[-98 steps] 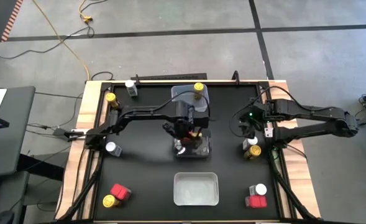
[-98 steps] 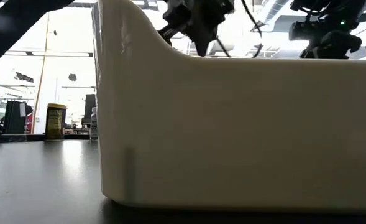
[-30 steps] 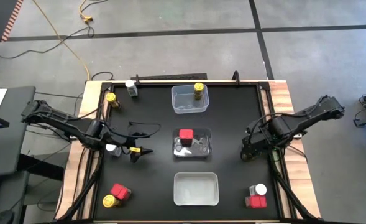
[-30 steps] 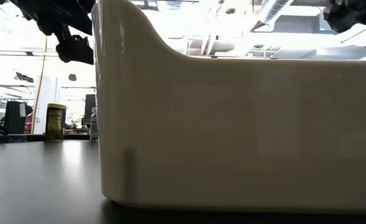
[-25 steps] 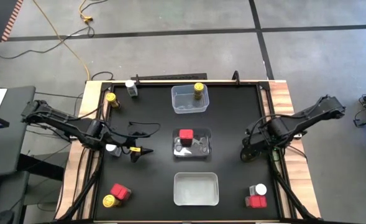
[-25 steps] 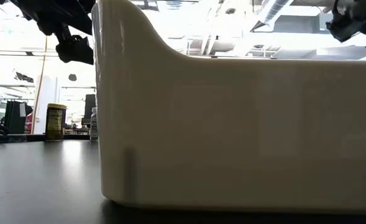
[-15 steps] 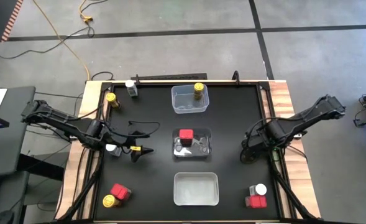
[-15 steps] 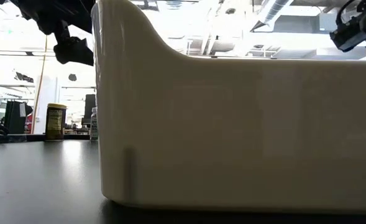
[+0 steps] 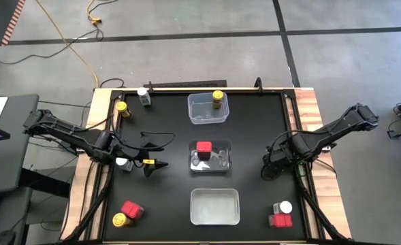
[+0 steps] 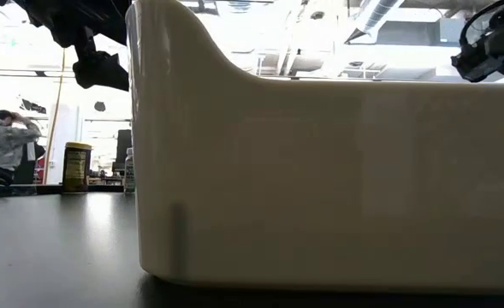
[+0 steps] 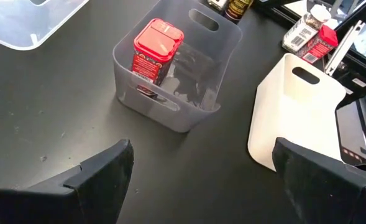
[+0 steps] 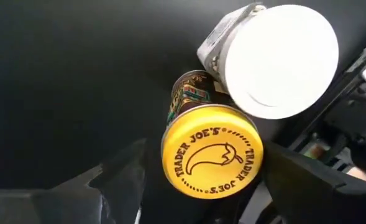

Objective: Sort spices by type
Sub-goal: Put the right yellow seasoning bottle into the transparent bin

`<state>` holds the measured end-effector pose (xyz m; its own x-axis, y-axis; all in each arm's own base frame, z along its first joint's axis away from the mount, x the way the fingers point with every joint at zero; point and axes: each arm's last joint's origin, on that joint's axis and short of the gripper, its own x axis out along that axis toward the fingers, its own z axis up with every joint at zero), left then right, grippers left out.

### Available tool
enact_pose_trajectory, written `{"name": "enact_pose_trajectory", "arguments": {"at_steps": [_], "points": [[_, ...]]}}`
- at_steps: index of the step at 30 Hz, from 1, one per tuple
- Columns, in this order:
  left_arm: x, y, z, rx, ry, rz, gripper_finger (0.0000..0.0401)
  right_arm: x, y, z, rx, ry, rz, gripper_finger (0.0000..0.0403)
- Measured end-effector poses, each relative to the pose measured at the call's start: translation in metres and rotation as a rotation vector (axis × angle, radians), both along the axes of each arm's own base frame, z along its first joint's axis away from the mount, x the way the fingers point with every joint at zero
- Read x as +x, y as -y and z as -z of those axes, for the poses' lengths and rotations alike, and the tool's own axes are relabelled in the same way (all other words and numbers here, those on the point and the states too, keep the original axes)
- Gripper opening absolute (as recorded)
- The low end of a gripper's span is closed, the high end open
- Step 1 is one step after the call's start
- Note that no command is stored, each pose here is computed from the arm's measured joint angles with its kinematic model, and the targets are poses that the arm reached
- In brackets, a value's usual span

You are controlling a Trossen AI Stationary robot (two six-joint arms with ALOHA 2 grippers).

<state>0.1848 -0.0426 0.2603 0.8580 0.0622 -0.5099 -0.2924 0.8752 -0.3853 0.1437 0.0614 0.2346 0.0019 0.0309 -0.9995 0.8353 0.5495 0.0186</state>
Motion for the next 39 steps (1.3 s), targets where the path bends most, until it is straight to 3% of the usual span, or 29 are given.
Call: {"name": "enact_pose_trajectory", "arguments": {"at_steps": [13, 22, 34, 39], "points": [[0.0, 0.0, 0.0, 0.01, -0.002, 0.005, 0.0369, -0.002, 0.005, 0.0, -0.045, -0.02, 0.086, 0.032], [0.0, 0.0, 0.001, 0.012, -0.009, 0.005, 0.0369, -0.003, 0.005, 0.0, -0.023, -0.043, 0.148, 0.0283], [-0.001, 0.0, 0.002, 0.019, -0.03, 0.006, 0.0369, 0.001, 0.003, 0.0, 0.0, -0.009, 0.138, 0.0281], [-0.001, 0.0, 0.002, 0.019, -0.03, 0.006, 0.0369, 0.008, 0.0, -0.016, 0.044, 0.063, 0.117, 0.028]]}}
